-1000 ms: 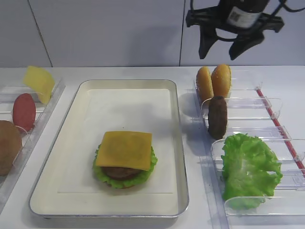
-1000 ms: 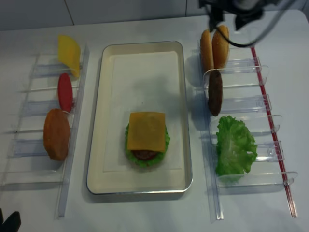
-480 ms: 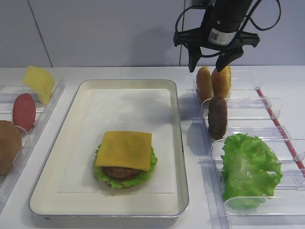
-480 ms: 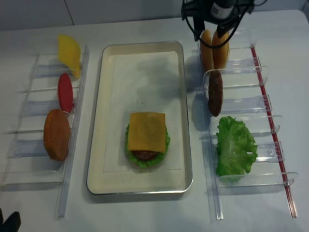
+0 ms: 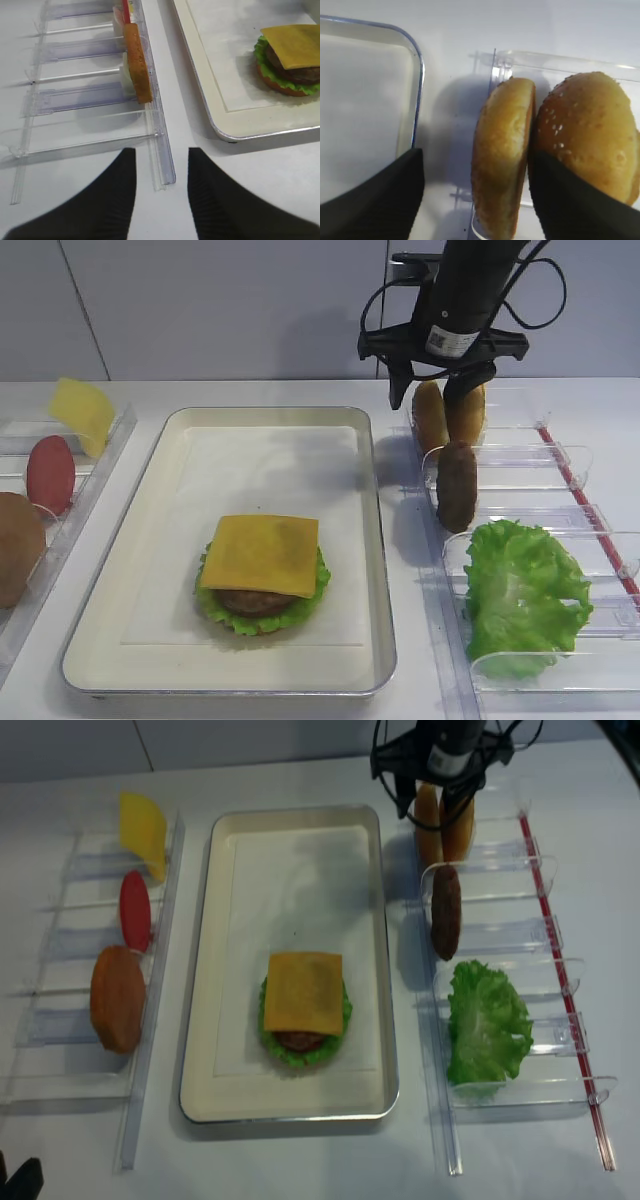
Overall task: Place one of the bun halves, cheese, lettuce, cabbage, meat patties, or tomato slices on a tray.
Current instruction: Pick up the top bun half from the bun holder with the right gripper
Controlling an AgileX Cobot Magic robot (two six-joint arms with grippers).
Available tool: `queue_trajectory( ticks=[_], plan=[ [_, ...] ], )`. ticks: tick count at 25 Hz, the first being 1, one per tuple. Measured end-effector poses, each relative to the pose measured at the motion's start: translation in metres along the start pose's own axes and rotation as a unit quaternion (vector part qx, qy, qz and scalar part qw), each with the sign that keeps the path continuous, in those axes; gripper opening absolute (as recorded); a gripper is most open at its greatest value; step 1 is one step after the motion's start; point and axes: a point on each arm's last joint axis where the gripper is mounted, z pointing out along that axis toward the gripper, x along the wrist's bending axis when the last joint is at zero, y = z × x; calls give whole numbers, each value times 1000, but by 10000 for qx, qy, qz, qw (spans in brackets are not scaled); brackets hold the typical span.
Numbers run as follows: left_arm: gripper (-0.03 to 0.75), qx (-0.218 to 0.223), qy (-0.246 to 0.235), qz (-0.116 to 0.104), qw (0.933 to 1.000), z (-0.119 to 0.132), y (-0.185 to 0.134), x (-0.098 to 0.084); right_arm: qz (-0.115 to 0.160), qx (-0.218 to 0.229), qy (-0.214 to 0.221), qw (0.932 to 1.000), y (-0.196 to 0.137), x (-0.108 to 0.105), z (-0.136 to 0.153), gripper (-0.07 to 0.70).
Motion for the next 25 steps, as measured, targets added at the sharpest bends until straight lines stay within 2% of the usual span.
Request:
queue_trajectory(
  ticks=[4,10,13,18,25],
  plan=[
    [251,0,0,0,10000,0,0,0,-1,13,-12,10000,1,0,5,449],
    [251,0,0,0,10000,0,0,0,-37,12,-87,10000,1,-2,5,249],
    [251,0,0,0,10000,0,0,0,-42,40,-100,9999,1,-2,4,246],
    [251,0,0,0,10000,0,0,0,-60,50,-57,10000,8,3,-18,246],
    [251,0,0,0,10000,0,0,0,-88,-626,180,9978,26,12,-61,244]
  ],
)
